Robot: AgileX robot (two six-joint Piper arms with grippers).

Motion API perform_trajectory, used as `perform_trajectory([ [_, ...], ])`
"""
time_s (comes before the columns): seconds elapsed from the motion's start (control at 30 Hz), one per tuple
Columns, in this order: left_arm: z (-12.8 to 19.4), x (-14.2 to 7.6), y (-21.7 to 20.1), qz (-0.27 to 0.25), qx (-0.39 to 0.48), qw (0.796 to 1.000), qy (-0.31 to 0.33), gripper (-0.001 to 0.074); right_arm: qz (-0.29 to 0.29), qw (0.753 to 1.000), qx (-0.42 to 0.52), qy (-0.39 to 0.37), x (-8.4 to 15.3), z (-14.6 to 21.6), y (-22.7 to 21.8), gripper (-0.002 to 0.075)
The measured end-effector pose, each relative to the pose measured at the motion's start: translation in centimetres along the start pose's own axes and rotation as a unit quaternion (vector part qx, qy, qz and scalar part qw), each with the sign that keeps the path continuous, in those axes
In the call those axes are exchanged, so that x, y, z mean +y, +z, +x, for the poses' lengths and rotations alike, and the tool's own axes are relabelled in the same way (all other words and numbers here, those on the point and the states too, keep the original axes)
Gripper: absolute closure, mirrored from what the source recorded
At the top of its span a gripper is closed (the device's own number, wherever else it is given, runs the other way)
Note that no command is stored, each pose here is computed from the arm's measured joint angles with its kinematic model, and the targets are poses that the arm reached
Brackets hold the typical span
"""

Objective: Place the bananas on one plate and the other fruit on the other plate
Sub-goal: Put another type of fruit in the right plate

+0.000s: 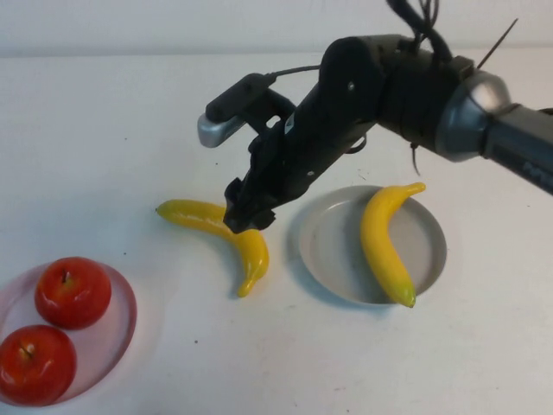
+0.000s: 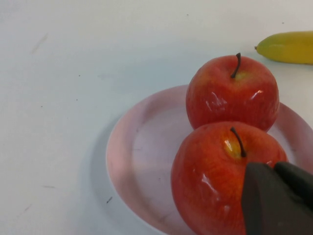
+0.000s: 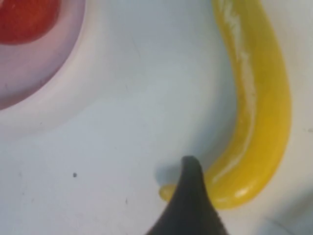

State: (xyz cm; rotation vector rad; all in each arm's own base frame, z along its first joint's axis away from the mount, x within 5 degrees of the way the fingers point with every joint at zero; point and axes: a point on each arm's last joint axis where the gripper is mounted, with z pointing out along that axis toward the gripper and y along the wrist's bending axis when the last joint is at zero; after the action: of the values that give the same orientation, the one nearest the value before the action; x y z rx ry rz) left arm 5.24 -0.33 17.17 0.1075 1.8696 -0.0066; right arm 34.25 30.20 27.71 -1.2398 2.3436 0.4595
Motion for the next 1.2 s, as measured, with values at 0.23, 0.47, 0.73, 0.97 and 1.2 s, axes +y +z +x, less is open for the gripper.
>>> perform_trajectory([
  [0.23, 0.0, 0.0, 0.0, 0.0, 0.0, 1.0, 0.0, 0.0732, -0.003, 0.999, 0.021, -0.024, -1.1, -0.8, 6.0, 0.0246],
  [0.47, 0.0, 0.0, 0.0, 0.0, 0.0, 1.0, 0.0, 0.0732, 0.016, 0.997, 0.056, -0.045, -2.3, -0.4, 9.3, 0.0246],
  [0.73, 0.0, 0.0, 0.0, 0.0, 0.0, 1.0, 0.0, 0.0732, 0.028, 0.996, 0.07, -0.055, -2.6, -0.2, 9.6, 0.0333],
  [0.97, 0.0, 0.0, 0.0, 0.0, 0.0, 1.0, 0.0, 0.0732, 0.038, 0.996, 0.081, 0.002, -2.7, 0.0, 9.5, 0.0407],
  [1.2, 0.0, 0.0, 0.0, 0.0, 0.0, 1.0, 0.0, 0.0732, 0.079, 0.981, 0.047, 0.169, -2.0, -1.7, 2.8, 0.0407],
])
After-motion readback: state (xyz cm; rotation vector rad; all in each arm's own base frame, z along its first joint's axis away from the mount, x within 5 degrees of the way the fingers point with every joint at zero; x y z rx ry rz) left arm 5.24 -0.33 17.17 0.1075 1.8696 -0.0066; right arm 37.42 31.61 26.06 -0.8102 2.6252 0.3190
